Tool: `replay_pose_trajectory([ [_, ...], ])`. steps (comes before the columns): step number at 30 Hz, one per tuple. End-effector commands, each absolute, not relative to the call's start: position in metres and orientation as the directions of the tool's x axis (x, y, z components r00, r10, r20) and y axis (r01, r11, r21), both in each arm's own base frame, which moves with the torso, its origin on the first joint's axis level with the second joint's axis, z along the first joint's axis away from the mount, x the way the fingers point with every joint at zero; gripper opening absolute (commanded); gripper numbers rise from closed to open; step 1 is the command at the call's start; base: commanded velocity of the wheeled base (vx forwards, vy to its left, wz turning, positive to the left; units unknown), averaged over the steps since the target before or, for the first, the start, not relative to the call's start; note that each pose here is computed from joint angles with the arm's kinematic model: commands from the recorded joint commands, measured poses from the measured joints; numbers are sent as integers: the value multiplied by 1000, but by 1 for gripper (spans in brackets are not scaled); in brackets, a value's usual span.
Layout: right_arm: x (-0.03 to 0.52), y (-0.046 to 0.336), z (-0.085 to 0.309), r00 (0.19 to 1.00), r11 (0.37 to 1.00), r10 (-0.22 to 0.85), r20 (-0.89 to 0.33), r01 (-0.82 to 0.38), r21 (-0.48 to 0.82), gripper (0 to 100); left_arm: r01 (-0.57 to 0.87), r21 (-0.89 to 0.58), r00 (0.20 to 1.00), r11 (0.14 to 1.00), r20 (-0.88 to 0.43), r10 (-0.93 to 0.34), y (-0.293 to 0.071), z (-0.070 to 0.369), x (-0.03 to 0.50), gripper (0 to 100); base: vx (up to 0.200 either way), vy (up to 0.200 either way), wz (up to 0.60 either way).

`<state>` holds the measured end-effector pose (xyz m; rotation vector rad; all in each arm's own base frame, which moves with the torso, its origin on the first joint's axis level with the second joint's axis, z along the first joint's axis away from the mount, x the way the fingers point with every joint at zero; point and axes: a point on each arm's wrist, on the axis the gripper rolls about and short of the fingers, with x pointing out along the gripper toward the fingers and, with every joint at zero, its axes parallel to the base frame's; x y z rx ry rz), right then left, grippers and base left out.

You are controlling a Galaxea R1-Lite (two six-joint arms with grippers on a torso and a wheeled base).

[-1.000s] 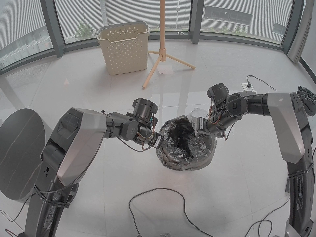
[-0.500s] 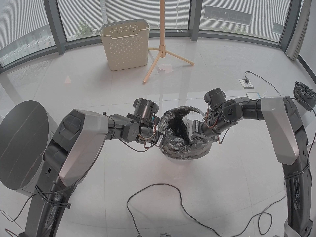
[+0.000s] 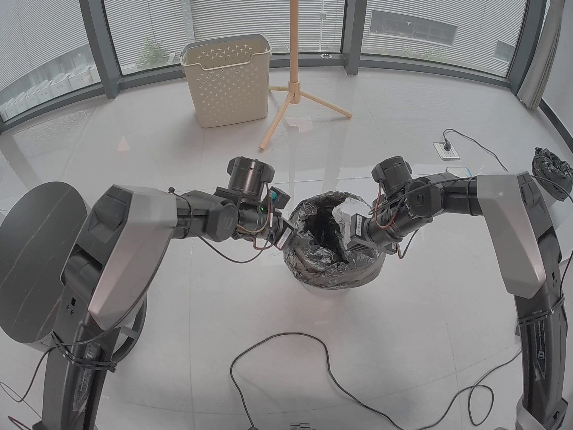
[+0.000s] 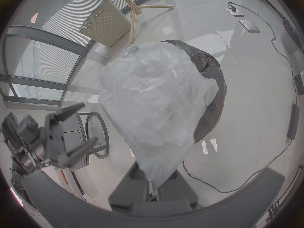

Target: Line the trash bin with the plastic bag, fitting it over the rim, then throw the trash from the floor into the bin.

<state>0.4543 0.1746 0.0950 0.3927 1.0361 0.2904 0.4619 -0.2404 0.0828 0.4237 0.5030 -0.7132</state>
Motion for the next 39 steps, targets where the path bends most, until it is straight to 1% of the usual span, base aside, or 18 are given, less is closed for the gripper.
replay_pose_trajectory([
  [1, 454, 178, 92, 473, 894, 414, -778, -50, 446, 0, 690, 222, 693, 689, -477, -540, -233, 110, 465, 100, 0, 0, 0],
  [2, 454, 178, 91, 472, 894, 414, -778, -50, 445, 100, 689, 216, 694, 692, -472, -544, -234, 110, 465, 100, 0, 0, 0],
  [8, 452, 184, 90, 470, 892, 421, -776, -61, 447, 100, 682, 181, 695, 708, -461, -552, -236, 114, 463, 100, 0, 0, 0],
  [15, 452, 176, 102, 490, 890, 418, -765, -53, 452, 100, 671, 154, 696, 725, -465, -546, -234, 114, 464, 100, 0, 0, 0],
  [20, 460, 147, 107, 524, 904, 370, -767, -13, 427, 100, 612, 129, 717, 780, -505, -480, -197, 123, 473, 100, 0, 0, 0],
  [23, 452, 123, 118, 493, 946, 280, -824, 2, 323, 100, 544, 143, 752, 827, -520, -405, -166, 136, 478, 100, 0, 0, 0],
  [25, 443, 104, 130, 465, 978, 188, -865, -4, 210, 100, 470, 170, 778, 866, -544, -315, -144, 146, 477, 100, 0, 0, 0],
  [27, 439, 94, 135, 465, 994, 91, -881, 10, 109, 100, 443, 167, 773, 881, -569, -281, -131, 162, 470, 100, 0, 0, 0],
  [28, 439, 87, 137, 480, 999, 22, -877, 28, 41, 100, 435, 154, 762, 887, -588, -271, -125, 174, 461, 100, 0, 0, 0],
  [31, 436, 78, 148, 502, 996, -80, -861, 64, -55, 100, 407, 119, 738, 906, -628, -249, -116, 197, 442, 100, 0, 0, 0],
  [33, 425, 75, 168, 509, 995, -99, -855, 68, -75, 100, 397, 114, 712, 911, -664, -227, -110, 217, 422, 100, 0, 0, 0],
  [34, 423, 74, 170, 508, 995, -99, -856, 68, -75, 100, 396, 114, 710, 911, -668, -225, -110, 218, 421, 100, 0, 0, 0],
  [35, 405, 68, 190, 477, 994, -108, -872, 36, -103, 100, 375, 131, 696, 918, -693, -186, -105, 237, 401, 100, 0, 0, 0],
  [36, 396, 63, 199, 460, 992, -115, -880, 13, -122, 100, 363, 147, 693, 920, -703, -161, -102, 247, 391, 100, 0, 0, 0],
  [38, 383, 54, 215, 456, 989, -130, -881, -8, -150, 100, 349, 168, 690, 922, -712, -131, -98, 265, 370, 100, 0, 0, 0],
  [39, 382, 53, 217, 458, 989, -130, -879, -8, -150, 100, 347, 170, 690, 922, -713, -128, -98, 266, 369, 100, 0, 0, 0],
])
